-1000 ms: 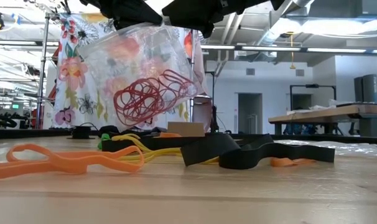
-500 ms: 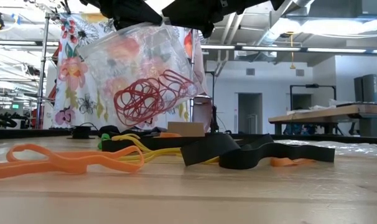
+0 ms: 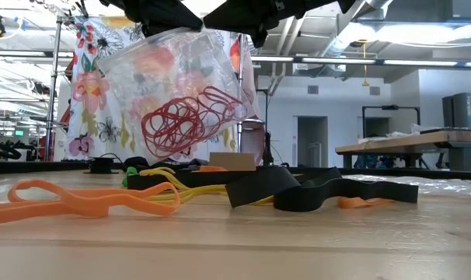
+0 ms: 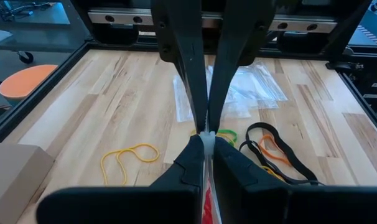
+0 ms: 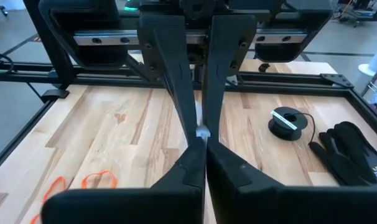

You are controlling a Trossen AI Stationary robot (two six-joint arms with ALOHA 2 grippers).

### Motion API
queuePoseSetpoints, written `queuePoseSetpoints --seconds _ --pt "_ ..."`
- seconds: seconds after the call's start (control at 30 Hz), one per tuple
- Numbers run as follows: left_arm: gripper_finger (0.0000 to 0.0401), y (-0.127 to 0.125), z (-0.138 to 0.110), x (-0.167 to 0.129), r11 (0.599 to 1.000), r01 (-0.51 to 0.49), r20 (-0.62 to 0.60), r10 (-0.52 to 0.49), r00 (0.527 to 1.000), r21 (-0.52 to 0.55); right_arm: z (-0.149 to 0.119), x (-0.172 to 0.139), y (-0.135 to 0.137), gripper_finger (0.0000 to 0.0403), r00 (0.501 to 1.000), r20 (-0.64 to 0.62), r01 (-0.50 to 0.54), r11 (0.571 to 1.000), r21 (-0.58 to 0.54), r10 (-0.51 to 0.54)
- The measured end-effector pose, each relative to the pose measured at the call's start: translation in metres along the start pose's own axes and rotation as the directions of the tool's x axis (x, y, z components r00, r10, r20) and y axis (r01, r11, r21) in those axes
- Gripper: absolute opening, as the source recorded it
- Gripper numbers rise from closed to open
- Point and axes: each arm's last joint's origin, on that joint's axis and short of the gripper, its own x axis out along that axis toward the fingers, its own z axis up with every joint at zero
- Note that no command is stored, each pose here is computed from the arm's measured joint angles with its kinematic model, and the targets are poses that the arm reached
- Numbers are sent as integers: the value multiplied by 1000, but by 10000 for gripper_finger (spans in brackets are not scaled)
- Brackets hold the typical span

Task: Sort rubber bands
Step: Close the transparent zip bag

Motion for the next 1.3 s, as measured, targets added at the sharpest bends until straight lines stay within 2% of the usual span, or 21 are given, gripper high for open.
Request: queuePoseSetpoints --seconds 1.03,1.3 --pt "8 1 -7 0 1000 -11 -67 10 998 -18 -1 0 0 0 1000 -12 22 999 -30 -23" --pt "8 1 -5 0 1000 -11 -53 10 999 -22 0 0 -2 0 1000 -5 29 999 -23 -29"
